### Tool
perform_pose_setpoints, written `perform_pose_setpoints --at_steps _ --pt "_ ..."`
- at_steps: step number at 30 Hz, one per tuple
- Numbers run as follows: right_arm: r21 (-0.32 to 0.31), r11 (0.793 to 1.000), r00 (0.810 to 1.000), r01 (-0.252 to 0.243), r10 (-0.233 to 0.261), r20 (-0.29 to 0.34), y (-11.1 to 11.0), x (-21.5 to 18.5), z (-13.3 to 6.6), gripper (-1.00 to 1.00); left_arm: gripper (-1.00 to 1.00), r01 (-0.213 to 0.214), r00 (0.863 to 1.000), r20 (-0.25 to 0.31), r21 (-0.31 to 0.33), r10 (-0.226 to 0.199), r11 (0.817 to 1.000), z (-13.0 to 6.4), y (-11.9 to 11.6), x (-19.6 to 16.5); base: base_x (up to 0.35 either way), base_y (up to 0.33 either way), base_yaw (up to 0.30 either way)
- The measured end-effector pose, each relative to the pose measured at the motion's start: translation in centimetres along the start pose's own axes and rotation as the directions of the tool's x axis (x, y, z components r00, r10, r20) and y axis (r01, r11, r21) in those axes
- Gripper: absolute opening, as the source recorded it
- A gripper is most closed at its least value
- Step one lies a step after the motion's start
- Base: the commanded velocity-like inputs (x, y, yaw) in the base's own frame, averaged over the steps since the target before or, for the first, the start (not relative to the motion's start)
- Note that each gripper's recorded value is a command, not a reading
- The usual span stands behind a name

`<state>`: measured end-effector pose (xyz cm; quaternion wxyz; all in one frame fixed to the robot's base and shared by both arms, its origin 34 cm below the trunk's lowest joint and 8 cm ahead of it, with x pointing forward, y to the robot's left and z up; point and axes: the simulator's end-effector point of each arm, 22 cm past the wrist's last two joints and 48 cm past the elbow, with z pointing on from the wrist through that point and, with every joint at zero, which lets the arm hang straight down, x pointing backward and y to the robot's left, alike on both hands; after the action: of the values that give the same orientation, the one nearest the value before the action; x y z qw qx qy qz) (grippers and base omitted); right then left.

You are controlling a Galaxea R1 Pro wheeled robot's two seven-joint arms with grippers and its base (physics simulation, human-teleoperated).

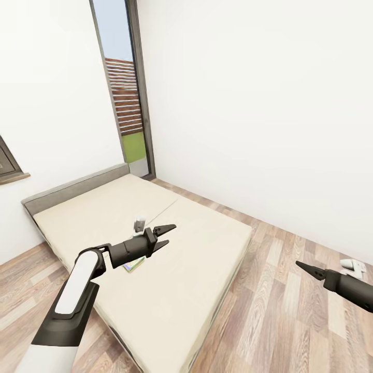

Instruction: Put all the toys in the child's room - the three board games (two on the bed and one on the table), the two jigsaw puzzles on the table, and the tennis ball on the table - inside the toy box on the table in the child's room.

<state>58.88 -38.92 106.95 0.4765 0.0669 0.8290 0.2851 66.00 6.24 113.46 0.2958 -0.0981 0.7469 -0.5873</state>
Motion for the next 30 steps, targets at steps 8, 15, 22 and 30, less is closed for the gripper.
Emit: perform_pose_setpoints --at_steps 8,15,22,30 --pt "0.0 1.0 1.0 0.0 0.0 0.0 0.01 0.01 0.0 1.0 1.0 0.0 1.0 0.0 0.0 0.0 1.0 -0.01 0.01 -0.02 0.0 0.002 0.0" --pt "0.0 1.0 1.0 -0.001 0.001 0.0 0.01 0.01 0.0 1.0 1.0 0.0 1.0 0.001 0.0 0.0 1.0 -0.01 -0.02 -0.03 0.008 0.031 0.0" --pt "0.0 1.0 1.0 -0.001 0.001 0.0 0.0 0.01 -0.01 1.0 1.0 -0.001 1.0 0.001 0.001 0.001 1.0 -0.02 -0.03 -0.04 0.049 0.156 -0.017" --pt "0.001 1.0 1.0 0.0 0.0 -0.001 -0.03 0.0 -0.03 1.0 1.0 0.0 1.0 0.001 0.001 0.0 1.0 -0.01 -0.03 -0.04 0.033 0.098 -0.155"
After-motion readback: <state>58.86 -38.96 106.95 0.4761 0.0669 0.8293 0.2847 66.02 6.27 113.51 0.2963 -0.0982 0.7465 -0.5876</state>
